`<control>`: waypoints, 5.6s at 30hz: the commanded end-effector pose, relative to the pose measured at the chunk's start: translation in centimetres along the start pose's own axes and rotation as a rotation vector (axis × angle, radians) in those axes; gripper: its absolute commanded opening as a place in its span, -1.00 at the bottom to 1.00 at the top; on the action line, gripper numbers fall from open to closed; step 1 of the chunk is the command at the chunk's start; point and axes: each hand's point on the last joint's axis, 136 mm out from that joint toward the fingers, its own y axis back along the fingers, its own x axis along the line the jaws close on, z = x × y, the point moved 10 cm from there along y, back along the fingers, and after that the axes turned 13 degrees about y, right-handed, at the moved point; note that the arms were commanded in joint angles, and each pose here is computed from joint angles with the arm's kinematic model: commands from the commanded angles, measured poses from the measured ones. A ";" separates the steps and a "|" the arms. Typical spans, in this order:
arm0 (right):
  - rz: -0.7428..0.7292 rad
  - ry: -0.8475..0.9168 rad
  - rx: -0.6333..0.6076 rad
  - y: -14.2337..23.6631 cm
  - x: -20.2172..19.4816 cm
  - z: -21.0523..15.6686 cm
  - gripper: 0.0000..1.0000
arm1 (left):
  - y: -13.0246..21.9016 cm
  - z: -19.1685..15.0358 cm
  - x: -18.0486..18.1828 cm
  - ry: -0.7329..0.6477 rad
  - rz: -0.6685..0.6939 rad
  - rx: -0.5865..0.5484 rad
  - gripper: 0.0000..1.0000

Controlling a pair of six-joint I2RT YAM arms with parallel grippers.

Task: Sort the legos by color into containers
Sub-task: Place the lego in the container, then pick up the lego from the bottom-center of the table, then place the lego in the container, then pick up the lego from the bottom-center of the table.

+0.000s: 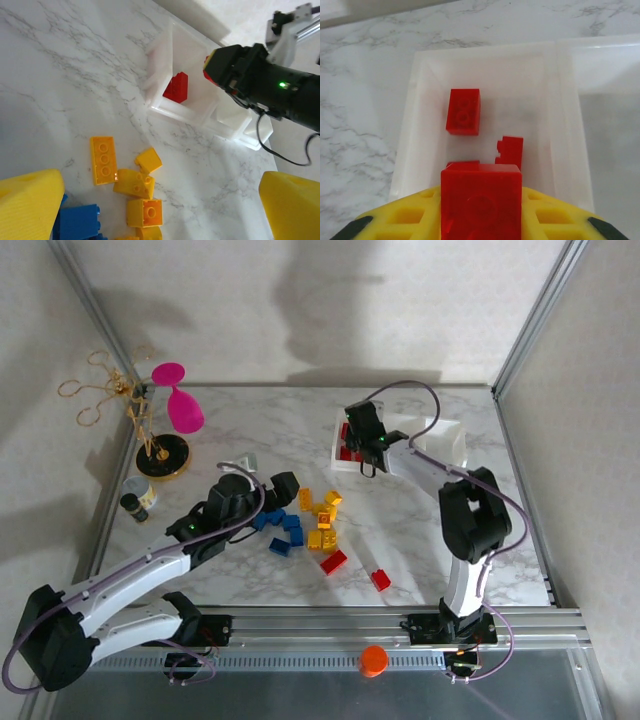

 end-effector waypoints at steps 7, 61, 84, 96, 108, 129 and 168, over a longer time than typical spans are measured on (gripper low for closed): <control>0.005 0.035 -0.019 -2.2 -0.4 3.0 0.05 | -0.7 1.6 -1.6 -0.034 -0.021 -0.053 0.99; 0.156 0.010 0.565 16.2 -1.0 -26.3 0.52 | 3.9 -7.9 2.3 0.032 -0.037 0.184 0.99; 0.030 0.097 0.567 17.5 -0.2 -27.2 -0.36 | 3.7 -7.8 1.9 0.003 -0.024 0.171 0.99; 0.052 0.097 0.383 17.6 0.6 -20.7 -0.41 | 4.2 -6.0 -0.3 -0.047 -0.055 0.106 0.99; -0.018 0.060 0.095 11.7 -1.3 -8.1 -0.39 | 2.9 -2.6 -1.2 -0.053 -0.034 0.031 0.99; -0.081 0.155 -0.072 -2.7 -0.6 4.7 -0.05 | 0.0 -0.5 -1.1 -0.076 0.014 0.014 0.99; 0.288 0.210 0.265 15.9 2.9 -19.1 0.67 | 5.8 -5.0 3.9 0.036 0.021 0.151 0.99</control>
